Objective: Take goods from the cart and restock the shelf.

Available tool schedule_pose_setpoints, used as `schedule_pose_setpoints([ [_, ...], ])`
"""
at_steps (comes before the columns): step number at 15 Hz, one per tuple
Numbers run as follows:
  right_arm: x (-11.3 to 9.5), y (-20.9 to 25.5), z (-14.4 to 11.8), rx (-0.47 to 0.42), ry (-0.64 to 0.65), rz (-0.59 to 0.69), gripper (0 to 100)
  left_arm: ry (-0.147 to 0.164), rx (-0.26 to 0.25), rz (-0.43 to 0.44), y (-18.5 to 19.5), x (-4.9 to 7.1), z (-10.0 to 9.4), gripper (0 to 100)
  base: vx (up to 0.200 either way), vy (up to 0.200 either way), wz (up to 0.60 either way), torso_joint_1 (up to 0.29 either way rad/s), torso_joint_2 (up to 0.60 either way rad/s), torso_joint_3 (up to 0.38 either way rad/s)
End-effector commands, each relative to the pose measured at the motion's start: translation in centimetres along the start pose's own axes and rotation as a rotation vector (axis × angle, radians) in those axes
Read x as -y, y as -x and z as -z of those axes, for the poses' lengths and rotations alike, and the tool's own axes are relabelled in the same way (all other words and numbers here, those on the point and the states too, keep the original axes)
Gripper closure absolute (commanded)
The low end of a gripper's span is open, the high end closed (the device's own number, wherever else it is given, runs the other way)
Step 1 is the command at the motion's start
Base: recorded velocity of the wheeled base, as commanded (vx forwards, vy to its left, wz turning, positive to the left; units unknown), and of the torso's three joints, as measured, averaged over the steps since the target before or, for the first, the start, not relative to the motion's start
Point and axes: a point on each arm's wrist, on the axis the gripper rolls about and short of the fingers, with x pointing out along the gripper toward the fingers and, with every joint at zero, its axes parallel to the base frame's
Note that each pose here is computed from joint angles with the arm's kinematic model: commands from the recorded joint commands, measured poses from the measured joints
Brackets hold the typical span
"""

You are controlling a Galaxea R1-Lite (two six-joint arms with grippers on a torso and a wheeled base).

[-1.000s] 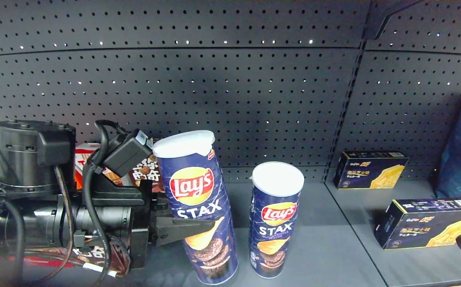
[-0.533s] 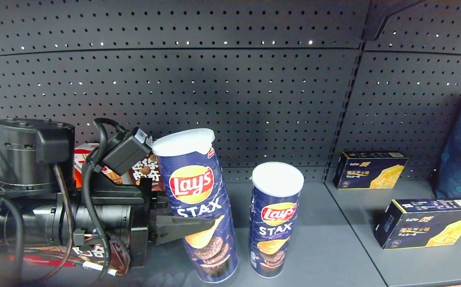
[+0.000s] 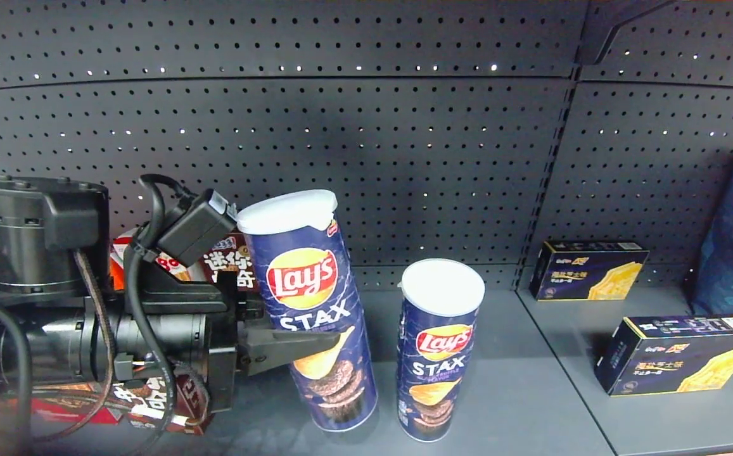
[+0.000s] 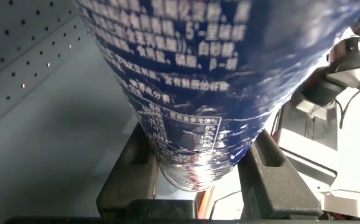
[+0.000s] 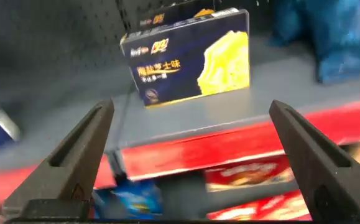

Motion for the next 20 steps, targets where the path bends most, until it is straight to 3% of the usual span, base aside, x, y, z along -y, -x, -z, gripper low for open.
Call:
schedule_pose_setpoints([
  [1, 0.1, 0.0, 0.0, 0.013, -0.078, 0.038, 0, -0.026, 0.028, -0.024, 0.4, 0.3, -0.8, 100, 0.000, 0.000, 0.00, 0.000, 0.00, 0.000],
  [2, 0.1, 0.0, -0.1, 0.022, -0.118, 0.064, 0, -0.033, 0.029, -0.081, 0.6, 0.3, -0.9, 100, 0.000, 0.000, 0.00, 0.000, 0.00, 0.000],
  [5, 0.3, 0.0, -0.1, 0.059, -0.223, 0.150, 0, -0.052, 0.054, -0.105, 1.0, 0.4, -1.7, 100, 0.000, 0.000, 0.00, 0.000, 0.00, 0.000],
  [9, 0.6, 0.1, -0.2, 0.126, -0.370, 0.268, 0, -0.053, 0.063, -0.126, 0.5, -0.9, -2.5, 100, 0.000, 0.000, 0.00, 0.000, 0.00, 0.000],
  [13, 1.2, 0.4, -0.3, 0.322, -0.638, 0.492, 0, -0.046, 0.077, -0.164, 0.7, -2.3, -2.9, 100, 0.000, 0.000, 0.00, 0.000, 0.00, 0.000],
  [14, 1.3, 0.5, -0.4, 0.425, -0.786, 0.544, 0, -0.051, 0.087, -0.176, 0.9, -2.5, -2.9, 100, 0.000, 0.000, 0.00, 0.000, 0.00, 0.000],
  [15, 1.5, 0.6, -0.4, 0.595, -1.082, 0.549, 0, -0.049, 0.083, -0.174, 0.8, -2.5, -2.7, 100, 0.000, 0.000, 0.00, 0.000, 0.00, 0.000],
  [16, 1.5, 0.7, -0.5, 0.738, -1.410, 0.470, 0, -0.049, 0.079, -0.167, 0.7, -2.3, -2.6, 100, 0.000, 0.000, 0.00, 0.000, 0.00, 0.000],
  [17, 1.6, 0.7, -0.4, 0.752, -1.452, 0.457, 0, -0.049, 0.080, -0.165, 0.7, -2.3, -2.7, 100, 0.000, 0.000, 0.00, 0.000, 0.00, 0.000],
  [18, 1.5, 0.7, -0.4, 0.808, -1.638, 0.386, 0, -0.050, 0.074, -0.155, 0.4, -2.0, -2.7, 100, 0.000, 0.000, 0.00, 0.000, 0.00, 0.000],
  [20, 1.5, 0.7, -0.4, 0.800, -1.624, 0.390, 0, -0.049, 0.072, -0.159, 0.3, -2.0, -2.6, 100, 0.000, 0.000, 0.00, 0.000, 0.00, 0.000],
])
